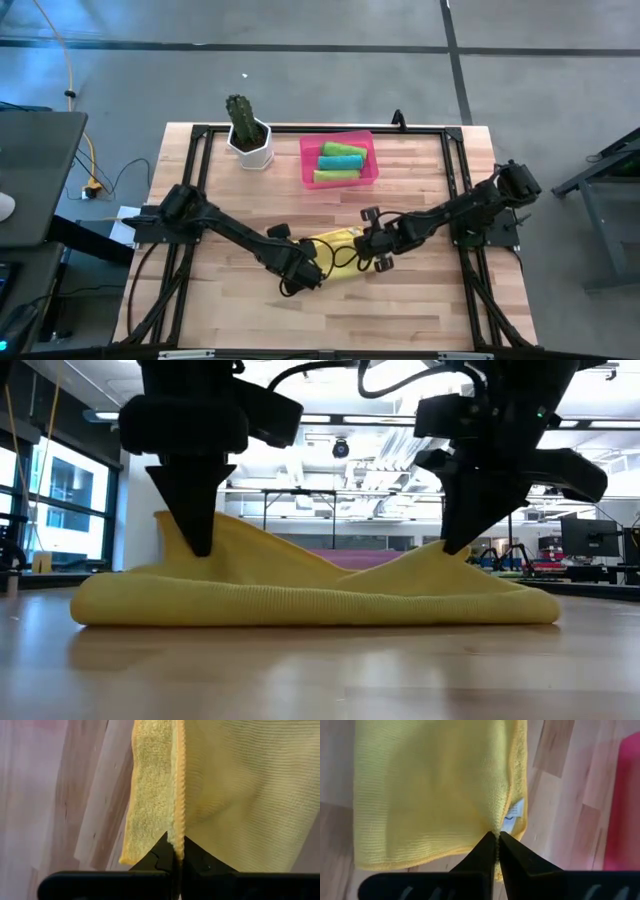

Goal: Roll microfiber towels into tight, uniform cylinder then place into a basket
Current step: Roll the yellow microfiber cloth

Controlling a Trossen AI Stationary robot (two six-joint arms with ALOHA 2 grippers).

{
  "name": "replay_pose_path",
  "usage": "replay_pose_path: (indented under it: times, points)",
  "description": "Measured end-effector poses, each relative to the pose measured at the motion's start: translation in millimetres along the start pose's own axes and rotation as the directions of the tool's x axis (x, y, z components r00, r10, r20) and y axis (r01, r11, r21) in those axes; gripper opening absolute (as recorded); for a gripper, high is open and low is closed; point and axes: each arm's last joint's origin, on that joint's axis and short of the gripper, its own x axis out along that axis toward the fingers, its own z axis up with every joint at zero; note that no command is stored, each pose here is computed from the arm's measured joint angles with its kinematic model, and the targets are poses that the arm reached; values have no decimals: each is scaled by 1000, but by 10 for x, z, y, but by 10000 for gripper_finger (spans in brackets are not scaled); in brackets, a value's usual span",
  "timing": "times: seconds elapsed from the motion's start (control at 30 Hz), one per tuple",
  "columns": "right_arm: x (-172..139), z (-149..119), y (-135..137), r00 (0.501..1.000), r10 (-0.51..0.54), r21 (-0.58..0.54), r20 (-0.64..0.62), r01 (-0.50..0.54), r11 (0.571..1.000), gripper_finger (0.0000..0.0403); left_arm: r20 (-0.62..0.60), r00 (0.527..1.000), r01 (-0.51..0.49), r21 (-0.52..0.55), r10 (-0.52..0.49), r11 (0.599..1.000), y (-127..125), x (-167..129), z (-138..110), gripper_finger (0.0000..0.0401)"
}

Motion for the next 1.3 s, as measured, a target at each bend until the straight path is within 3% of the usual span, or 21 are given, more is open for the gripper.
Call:
replay_pose_path:
  times: [0.67, 0.77, 1.07, 1.3]
  points:
    - [13, 7, -38, 1000, -5, 17, 7, 5, 1000, 14, 23, 999, -25, -44, 26, 999, 28, 7, 26, 0]
    - [12, 13, -39, 1000, -5, 61, 13, 4, 998, 14, 32, 999, -35, -57, 36, 998, 30, 8, 28, 0]
    - [13, 14, -39, 1000, -5, 61, 13, 4, 998, 14, -11, 997, -82, -40, 82, 996, -42, 222, 26, 0]
    - [13, 17, -39, 1000, -6, 5, 16, 5, 1000, 47, -24, 996, -91, -34, 90, 995, -44, 242, 17, 0]
